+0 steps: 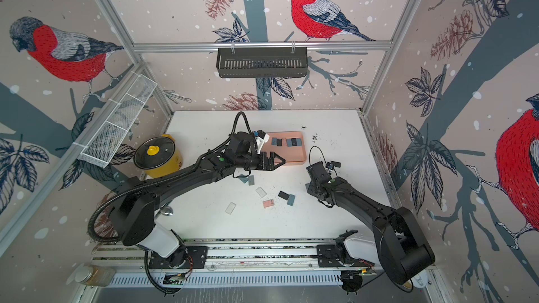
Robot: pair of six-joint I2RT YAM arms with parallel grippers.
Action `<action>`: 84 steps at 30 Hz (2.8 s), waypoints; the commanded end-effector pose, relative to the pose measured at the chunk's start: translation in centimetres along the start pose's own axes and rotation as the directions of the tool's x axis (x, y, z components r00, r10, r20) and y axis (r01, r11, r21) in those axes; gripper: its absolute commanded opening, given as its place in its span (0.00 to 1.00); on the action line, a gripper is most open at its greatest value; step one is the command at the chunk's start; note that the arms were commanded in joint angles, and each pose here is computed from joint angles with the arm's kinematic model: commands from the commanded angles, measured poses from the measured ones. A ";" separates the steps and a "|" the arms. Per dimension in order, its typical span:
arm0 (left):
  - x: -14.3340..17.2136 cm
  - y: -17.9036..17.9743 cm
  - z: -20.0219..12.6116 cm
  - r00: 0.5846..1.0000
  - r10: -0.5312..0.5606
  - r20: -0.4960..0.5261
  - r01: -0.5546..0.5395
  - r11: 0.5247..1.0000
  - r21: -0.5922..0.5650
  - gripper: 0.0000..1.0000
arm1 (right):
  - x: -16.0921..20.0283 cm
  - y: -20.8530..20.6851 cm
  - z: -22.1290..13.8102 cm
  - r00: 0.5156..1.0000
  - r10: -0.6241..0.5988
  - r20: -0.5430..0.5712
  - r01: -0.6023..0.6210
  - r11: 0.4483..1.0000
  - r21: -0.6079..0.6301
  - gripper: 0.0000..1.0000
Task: Put the eraser in the storage box
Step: Pick up the eraser from the center of the board, then place the eraser in the storage box.
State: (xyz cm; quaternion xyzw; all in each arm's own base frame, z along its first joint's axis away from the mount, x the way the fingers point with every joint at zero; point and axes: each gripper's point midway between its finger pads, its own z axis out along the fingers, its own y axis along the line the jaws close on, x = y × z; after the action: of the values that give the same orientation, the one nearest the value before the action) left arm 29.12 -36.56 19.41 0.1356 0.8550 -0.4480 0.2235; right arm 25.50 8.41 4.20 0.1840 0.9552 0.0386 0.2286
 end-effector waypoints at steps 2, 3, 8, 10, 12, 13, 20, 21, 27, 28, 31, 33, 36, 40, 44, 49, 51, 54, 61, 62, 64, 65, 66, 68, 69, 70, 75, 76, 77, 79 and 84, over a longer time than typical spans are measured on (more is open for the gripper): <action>-1.2 -0.5 -0.4 0.999 -0.023 0.029 0.022 0.999 0.028 0.97 | -1.9 1.6 -1.0 0.996 -0.089 0.014 0.089 0.996 -0.010 0.19; -1.3 -0.3 -0.6 0.999 -0.032 0.030 0.031 0.999 0.025 0.97 | -2.5 2.1 -1.2 0.994 -0.102 0.025 0.103 0.995 -0.018 0.19; -2.3 1.5 -2.0 0.994 -0.104 0.037 0.103 0.995 0.017 0.97 | -5.6 5.4 -1.5 0.979 -0.196 0.050 0.198 0.980 -0.035 0.20; -2.8 2.4 -2.8 0.991 -0.132 0.039 0.131 0.991 0.012 0.97 | -6.9 7.1 -1.5 0.971 -0.231 0.060 0.234 0.971 -0.048 0.20; -3.4 3.3 -3.5 0.987 -0.157 0.044 0.157 0.988 0.007 0.97 | -8.1 8.9 -1.4 0.960 -0.268 0.078 0.273 0.961 -0.053 0.20; -3.7 3.7 -3.9 0.984 -0.172 0.047 0.172 0.985 0.011 0.97 | -8.8 9.8 -1.2 0.954 -0.285 0.088 0.290 0.956 -0.050 0.20; -6.0 7.0 -7.1 0.968 -0.241 0.070 0.242 0.970 -0.016 0.97 | -11.9 17.4 0.8 0.920 -0.373 0.118 0.385 0.917 -0.106 0.21; -6.3 7.8 -7.6 0.964 -0.256 0.074 0.257 0.966 -0.014 0.97 | -12.1 18.5 1.3 0.914 -0.387 0.121 0.400 0.910 -0.111 0.21; -7.5 12.4 -9.8 0.945 -0.306 0.114 0.311 0.950 -0.029 0.97 | -12.8 24.1 3.7 0.881 -0.456 0.127 0.471 0.871 -0.140 0.21; -7.6 12.7 -9.9 0.946 -0.300 0.123 0.306 0.952 -0.030 0.97 | -12.8 24.9 4.1 0.879 -0.461 0.123 0.476 0.866 -0.153 0.21; -7.7 13.4 -10.1 0.946 -0.289 0.149 0.297 0.954 -0.035 0.97 | -12.6 26.8 5.4 0.875 -0.470 0.113 0.484 0.857 -0.179 0.22; -7.6 13.9 -10.1 0.945 -0.283 0.162 0.293 0.955 -0.039 0.97 | -12.2 27.7 6.2 0.871 -0.480 0.106 0.492 0.850 -0.186 0.22; -7.2 15.0 -10.1 0.939 -0.305 0.162 0.316 0.948 -0.046 0.97 | -11.9 28.9 7.2 0.869 -0.484 0.100 0.494 0.846 -0.201 0.23; -7.0 15.3 -10.2 0.935 -0.314 0.164 0.325 0.945 -0.040 0.97 | -11.7 30.0 8.3 0.876 -0.474 0.090 0.482 0.848 -0.221 0.23; -6.8 15.4 -10.0 0.932 -0.325 0.159 0.334 0.942 -0.037 0.97 | -11.7 30.8 9.0 0.883 -0.461 0.090 0.469 0.853 -0.231 0.24; -6.7 15.4 -10.0 0.930 -0.332 0.155 0.340 0.940 -0.028 0.97 | -11.9 31.1 10.1 0.893 -0.441 0.083 0.448 0.864 -0.230 0.25; -6.8 15.3 -10.0 0.931 -0.332 0.155 0.340 0.940 -0.027 0.97 | -11.8 31.2 10.5 0.897 -0.435 0.079 0.441 0.868 -0.229 0.25; -7.0 15.3 -10.2 0.931 -0.328 0.159 0.336 0.941 -0.027 0.97 | -11.8 31.1 11.2 0.903 -0.424 0.074 0.429 0.875 -0.224 0.25; -7.2 15.1 -10.7 0.930 -0.325 0.171 0.333 0.943 -0.023 0.97 | -12.1 30.8 11.8 0.908 -0.411 0.079 0.419 0.886 -0.197 0.27; -7.3 15.1 -10.7 0.930 -0.324 0.172 0.333 0.943 -0.022 0.97 | -12.2 30.7 11.9 0.909 -0.410 0.081 0.418 0.887 -0.195 0.28; -7.3 15.1 -10.8 0.929 -0.327 0.173 0.335 0.942 -0.017 0.97 | -12.3 30.6 12.2 0.910 -0.407 0.078 0.414 0.890 -0.191 0.29; -7.4 15.2 -10.9 0.929 -0.326 0.175 0.334 0.942 -0.017 0.97 | -12.2 30.6 12.2 0.910 -0.408 0.076 0.415 0.890 -0.190 0.30; -7.5 15.2 -11.0 0.928 -0.327 0.178 0.335 0.942 -0.017 0.97 | -12.2 30.5 12.3 0.910 -0.408 0.075 0.415 0.891 -0.187 0.31; -7.6 15.4 -11.2 0.926 -0.330 0.184 0.339 0.941 -0.017 0.97 | -12.3 30.5 12.3 0.910 -0.406 0.078 0.414 0.892 -0.183 0.34; -7.6 15.4 -11.3 0.924 -0.333 0.187 0.341 0.940 -0.015 0.97 | -12.3 30.5 12.3 0.910 -0.407 0.078 0.414 0.891 -0.185 0.35; -7.7 15.5 -11.4 0.924 -0.333 0.189 0.341 0.940 -0.013 0.97 | -12.3 30.6 12.3 0.911 -0.405 0.079 0.413 0.892 -0.186 0.36; -7.7 15.4 -11.5 0.923 -0.332 0.192 0.341 0.940 -0.012 0.97 | -12.4 30.8 12.2 0.911 -0.405 0.082 0.413 0.891 -0.190 0.37; -7.7 15.4 -11.5 0.923 -0.333 0.193 0.341 0.940 -0.012 0.97 | -12.4 30.8 12.1 0.910 -0.406 0.084 0.414 0.890 -0.190 0.38; -7.7 15.4 -11.5 0.923 -0.333 0.192 0.341 0.940 -0.012 0.97 | -12.5 30.9 12.1 0.910 -0.405 0.085 0.414 0.890 -0.191 0.39; -7.7 15.4 -11.5 0.923 -0.333 0.193 0.341 0.940 -0.012 0.97 | -12.6 31.1 11.8 0.910 -0.405 0.090 0.415 0.889 -0.194 0.40; -7.7 15.5 -11.5 0.923 -0.334 0.192 0.342 0.940 -0.011 0.97 | -13.0 31.7 10.9 0.903 -0.415 0.115 0.430 0.883 -0.190 0.44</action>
State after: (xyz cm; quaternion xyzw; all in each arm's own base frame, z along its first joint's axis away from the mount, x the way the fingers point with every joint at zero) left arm 39.42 -18.44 17.37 -0.0703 0.8577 -0.4600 0.2186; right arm 51.85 33.15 4.47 -0.0546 0.9537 0.0931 0.2808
